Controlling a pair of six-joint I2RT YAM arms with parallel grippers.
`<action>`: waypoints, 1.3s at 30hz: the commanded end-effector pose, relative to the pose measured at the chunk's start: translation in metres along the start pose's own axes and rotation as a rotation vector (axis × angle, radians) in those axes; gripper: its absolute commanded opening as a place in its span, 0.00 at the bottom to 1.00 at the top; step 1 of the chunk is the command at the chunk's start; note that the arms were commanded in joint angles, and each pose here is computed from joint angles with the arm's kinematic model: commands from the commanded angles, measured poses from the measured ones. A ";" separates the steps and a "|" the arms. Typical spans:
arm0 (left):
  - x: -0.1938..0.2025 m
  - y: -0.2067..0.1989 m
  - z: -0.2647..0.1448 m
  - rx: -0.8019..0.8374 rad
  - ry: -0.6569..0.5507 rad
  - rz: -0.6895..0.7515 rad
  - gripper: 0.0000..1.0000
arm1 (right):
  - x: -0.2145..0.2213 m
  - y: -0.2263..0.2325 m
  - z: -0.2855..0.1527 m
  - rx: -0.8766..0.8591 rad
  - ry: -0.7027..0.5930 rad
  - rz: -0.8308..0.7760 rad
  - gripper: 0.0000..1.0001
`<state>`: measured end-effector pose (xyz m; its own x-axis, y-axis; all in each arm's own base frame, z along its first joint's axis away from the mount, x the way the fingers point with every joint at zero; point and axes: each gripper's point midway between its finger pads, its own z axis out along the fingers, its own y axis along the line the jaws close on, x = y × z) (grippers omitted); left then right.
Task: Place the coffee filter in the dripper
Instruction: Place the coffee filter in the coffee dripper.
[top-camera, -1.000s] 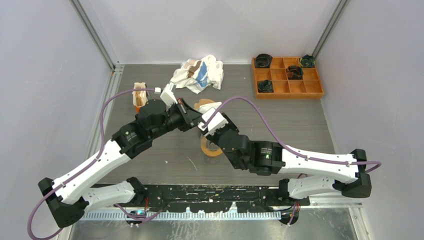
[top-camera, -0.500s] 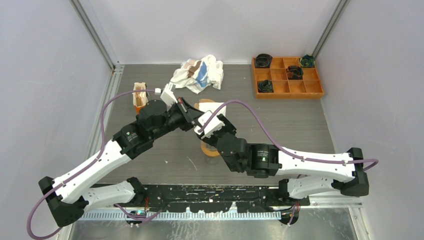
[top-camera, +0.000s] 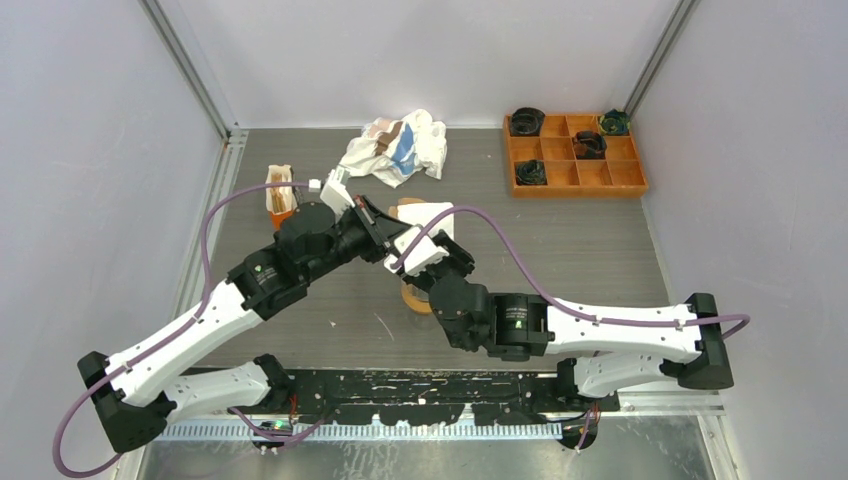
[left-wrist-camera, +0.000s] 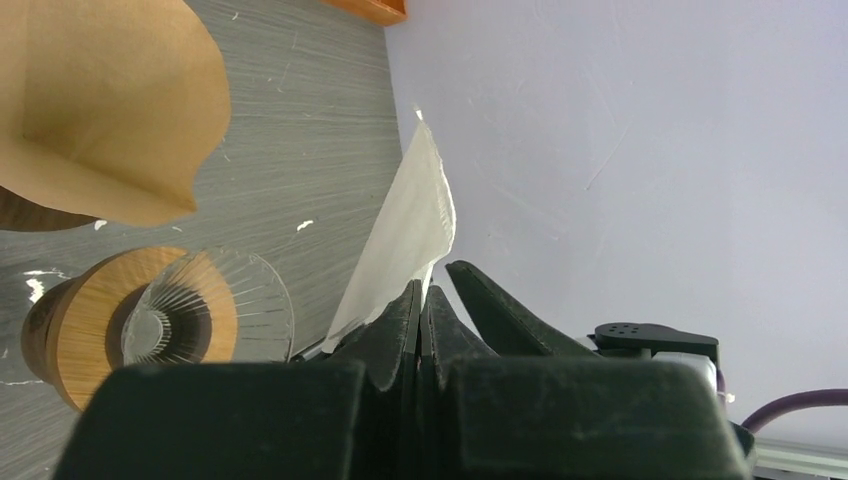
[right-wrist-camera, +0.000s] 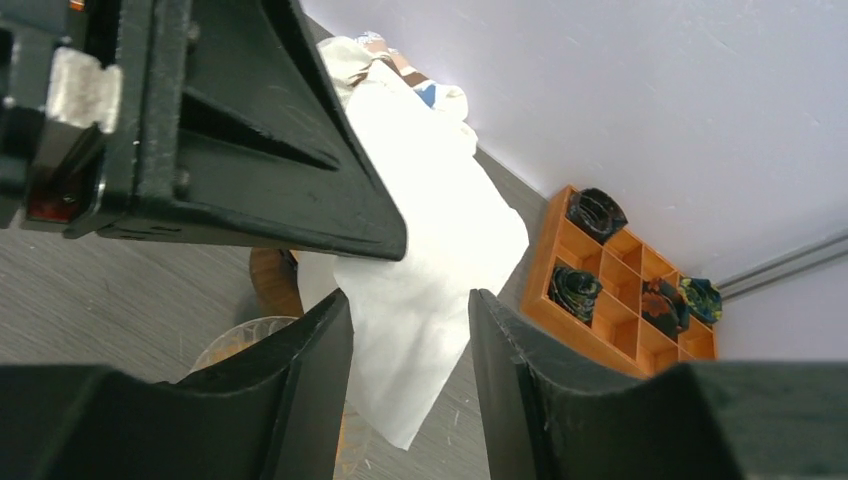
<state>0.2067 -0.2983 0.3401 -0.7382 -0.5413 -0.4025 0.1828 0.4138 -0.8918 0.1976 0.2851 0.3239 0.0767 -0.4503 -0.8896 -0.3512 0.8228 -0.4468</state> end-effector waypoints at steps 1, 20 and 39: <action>-0.008 -0.014 -0.003 0.054 -0.044 0.001 0.00 | -0.016 -0.028 -0.007 0.084 -0.038 0.094 0.50; 0.000 -0.023 -0.001 0.069 -0.020 0.008 0.00 | -0.012 -0.017 -0.003 0.053 -0.061 0.019 0.52; -0.004 -0.030 -0.006 0.088 -0.034 -0.002 0.00 | -0.004 -0.016 0.000 0.043 -0.080 -0.008 0.52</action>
<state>0.2018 -0.3041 0.3345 -0.7419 -0.5320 -0.4082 0.1821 0.4261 -0.8862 0.1993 0.2785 0.3139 0.1458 -0.5217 -0.8406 -0.3394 0.7717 -0.5378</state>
